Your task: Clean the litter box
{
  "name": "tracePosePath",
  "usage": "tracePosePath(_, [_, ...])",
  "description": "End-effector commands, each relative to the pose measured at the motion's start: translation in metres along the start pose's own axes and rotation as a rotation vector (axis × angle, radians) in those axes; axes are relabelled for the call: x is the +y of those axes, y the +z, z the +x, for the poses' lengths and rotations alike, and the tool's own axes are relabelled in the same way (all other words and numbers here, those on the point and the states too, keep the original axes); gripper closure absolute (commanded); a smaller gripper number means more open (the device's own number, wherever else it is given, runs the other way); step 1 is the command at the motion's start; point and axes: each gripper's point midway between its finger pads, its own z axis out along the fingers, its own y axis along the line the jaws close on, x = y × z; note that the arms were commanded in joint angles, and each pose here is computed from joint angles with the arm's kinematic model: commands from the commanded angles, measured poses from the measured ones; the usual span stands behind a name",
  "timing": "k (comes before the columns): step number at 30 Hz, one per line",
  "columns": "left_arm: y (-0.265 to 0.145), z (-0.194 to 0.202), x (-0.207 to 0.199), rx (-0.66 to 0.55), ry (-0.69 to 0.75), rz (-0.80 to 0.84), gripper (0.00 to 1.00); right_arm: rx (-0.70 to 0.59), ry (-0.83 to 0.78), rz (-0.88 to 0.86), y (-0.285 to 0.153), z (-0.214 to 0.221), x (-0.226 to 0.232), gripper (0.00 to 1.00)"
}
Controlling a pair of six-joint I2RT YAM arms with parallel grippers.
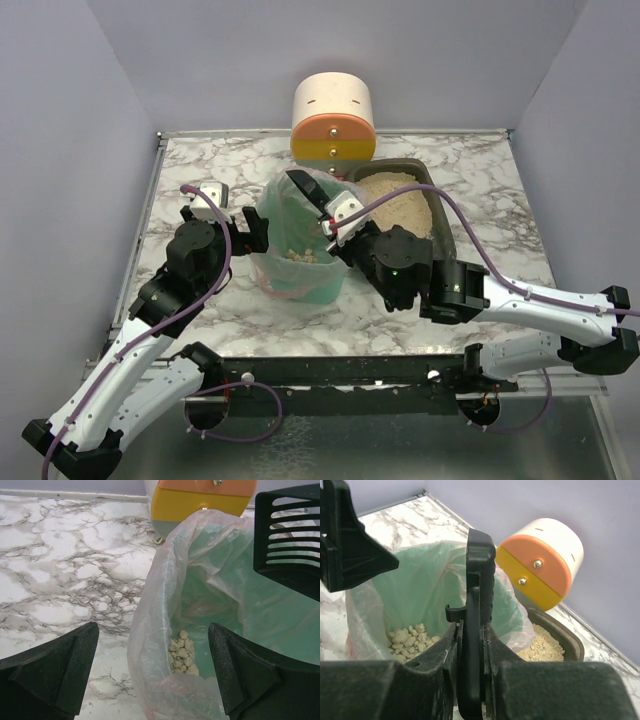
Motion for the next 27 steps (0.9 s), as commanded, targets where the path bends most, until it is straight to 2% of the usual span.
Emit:
tracePosePath(1, [-0.001, -0.006, 0.000, -0.014, -0.005, 0.002, 0.01, -0.057, 0.062, 0.078, -0.007, -0.022, -0.022, 0.99])
tracePosePath(8, [-0.001, -0.006, 0.000, -0.015, -0.008, -0.001, 0.01, -0.169, 0.220, 0.061, -0.029, -0.040, -0.040, 1.00])
tracePosePath(15, [0.000, -0.005, -0.001, -0.008, -0.009, 0.001, 0.01, -0.299, 0.420, 0.241, -0.064, -0.042, -0.099, 0.99])
tracePosePath(18, [0.001, -0.004, -0.001, -0.007, -0.010, 0.003, 0.01, -0.297, 0.459, 0.340, -0.073, -0.026, -0.116, 0.99])
tracePosePath(27, [0.002, -0.002, -0.002, 0.000, -0.012, 0.002, 0.01, -0.226, 0.399, 0.581, -0.070, 0.026, -0.142, 0.99])
